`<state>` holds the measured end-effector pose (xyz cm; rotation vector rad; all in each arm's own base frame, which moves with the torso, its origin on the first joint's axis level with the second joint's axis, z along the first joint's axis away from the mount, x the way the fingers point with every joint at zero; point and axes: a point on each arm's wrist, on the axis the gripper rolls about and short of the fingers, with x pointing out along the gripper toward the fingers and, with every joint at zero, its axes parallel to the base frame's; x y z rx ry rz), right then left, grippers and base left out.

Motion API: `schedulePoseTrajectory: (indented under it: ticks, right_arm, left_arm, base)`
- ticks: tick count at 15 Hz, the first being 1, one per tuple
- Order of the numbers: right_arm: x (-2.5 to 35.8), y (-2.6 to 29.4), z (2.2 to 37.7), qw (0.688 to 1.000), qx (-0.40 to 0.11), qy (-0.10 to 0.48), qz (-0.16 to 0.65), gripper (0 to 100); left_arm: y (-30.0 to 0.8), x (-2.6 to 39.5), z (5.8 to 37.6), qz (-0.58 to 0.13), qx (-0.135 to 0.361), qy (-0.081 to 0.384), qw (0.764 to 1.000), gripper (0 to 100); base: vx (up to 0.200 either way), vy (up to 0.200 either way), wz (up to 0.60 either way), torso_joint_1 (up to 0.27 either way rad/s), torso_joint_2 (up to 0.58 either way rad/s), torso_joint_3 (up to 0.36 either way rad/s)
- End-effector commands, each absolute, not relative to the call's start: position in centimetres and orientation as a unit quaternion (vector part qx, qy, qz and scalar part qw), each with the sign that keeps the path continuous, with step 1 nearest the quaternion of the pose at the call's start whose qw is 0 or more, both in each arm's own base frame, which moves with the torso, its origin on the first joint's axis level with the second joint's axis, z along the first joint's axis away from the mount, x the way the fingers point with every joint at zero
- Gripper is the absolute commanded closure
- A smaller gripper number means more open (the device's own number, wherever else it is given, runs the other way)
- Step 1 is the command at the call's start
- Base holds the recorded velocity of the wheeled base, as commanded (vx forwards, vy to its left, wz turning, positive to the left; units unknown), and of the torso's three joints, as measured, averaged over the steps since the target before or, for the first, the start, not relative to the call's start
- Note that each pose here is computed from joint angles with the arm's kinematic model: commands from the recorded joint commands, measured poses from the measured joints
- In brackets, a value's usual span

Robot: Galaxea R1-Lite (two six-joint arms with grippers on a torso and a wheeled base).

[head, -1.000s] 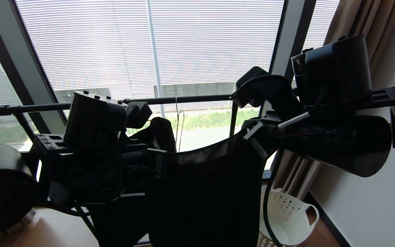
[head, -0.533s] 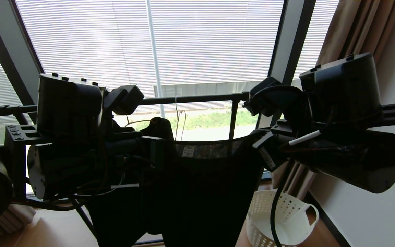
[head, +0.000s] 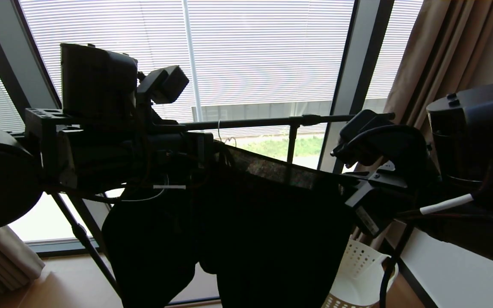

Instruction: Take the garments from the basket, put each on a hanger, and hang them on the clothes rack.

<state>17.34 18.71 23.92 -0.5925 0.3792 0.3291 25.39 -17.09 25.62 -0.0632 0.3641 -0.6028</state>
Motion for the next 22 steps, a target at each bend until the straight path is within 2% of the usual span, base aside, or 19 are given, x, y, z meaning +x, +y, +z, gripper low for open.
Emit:
schedulePoseTrajectory:
  ticks: [1, 5, 7, 9, 10, 11, 12, 15, 18, 19, 22]
  right_arm:
    - [15.0, 19.3, 24.0, 0.917, -0.293, 0.170, 0.211, 100]
    - [12.3, 21.8, 24.2, 0.908, -0.277, 0.154, 0.275, 100]
    - [12.1, 23.8, 23.5, 0.914, -0.225, 0.175, 0.290, 100]
    - [12.1, 25.1, 23.9, 0.918, -0.114, 0.211, 0.315, 100]
    - [12.1, 25.3, 23.9, 0.916, -0.074, 0.228, 0.322, 100]
    - [12.1, 25.4, 23.9, 0.915, -0.067, 0.231, 0.324, 100]
    - [12.3, 26.0, 23.8, 0.911, -0.012, 0.255, 0.323, 100]
    - [12.6, 27.1, 24.3, 0.891, 0.082, 0.264, 0.360, 100]
    - [13.1, 28.3, 23.8, 0.886, 0.110, 0.266, 0.364, 100]
    - [13.3, 29.2, 23.5, 0.881, 0.137, 0.264, 0.368, 100]
    - [13.6, 30.9, 22.7, 0.874, 0.159, 0.268, 0.373, 100]
  left_arm:
    - [-18.3, 27.5, 26.3, -0.323, -0.037, 0.169, 0.930, 100]
    - [-19.4, 28.5, 27.1, -0.349, -0.039, 0.155, 0.923, 100]
    - [-20.1, 28.8, 27.5, -0.367, -0.042, 0.147, 0.917, 100]
    - [-20.7, 28.9, 27.5, -0.375, -0.041, 0.146, 0.914, 100]
    - [-20.9, 29.0, 27.4, -0.377, -0.041, 0.146, 0.914, 100]
    - [-21.0, 29.0, 27.4, -0.379, -0.041, 0.146, 0.913, 100]
    - [-21.4, 28.7, 27.5, -0.410, -0.044, 0.148, 0.899, 100]
    - [-21.8, 28.3, 27.7, -0.428, -0.047, 0.146, 0.891, 100]
    - [-21.8, 28.1, 27.6, -0.429, -0.048, 0.149, 0.889, 100]
    - [-21.9, 27.8, 27.7, -0.432, -0.052, 0.149, 0.888, 100]
    - [-21.8, 27.7, 27.9, -0.431, -0.057, 0.150, 0.888, 100]
  base:
    - [0.000, 0.000, 0.00, 0.000, 0.00, 0.000]
    - [0.000, 0.000, 0.00, 0.000, 0.00, 0.000]
    - [0.000, 0.000, 0.00, 0.000, 0.00, 0.000]
    - [0.000, 0.000, 0.00, 0.000, 0.00, 0.000]
    - [0.000, 0.000, 0.00, 0.000, 0.00, 0.000]
    - [0.000, 0.000, 0.00, 0.000, 0.00, 0.000]
    - [0.000, 0.000, 0.00, 0.000, 0.00, 0.000]
    - [0.000, 0.000, 0.00, 0.000, 0.00, 0.000]
    - [0.000, 0.000, 0.00, 0.000, 0.00, 0.000]
    - [0.000, 0.000, 0.00, 0.000, 0.00, 0.000]
    - [0.000, 0.000, 0.00, 0.000, 0.00, 0.000]
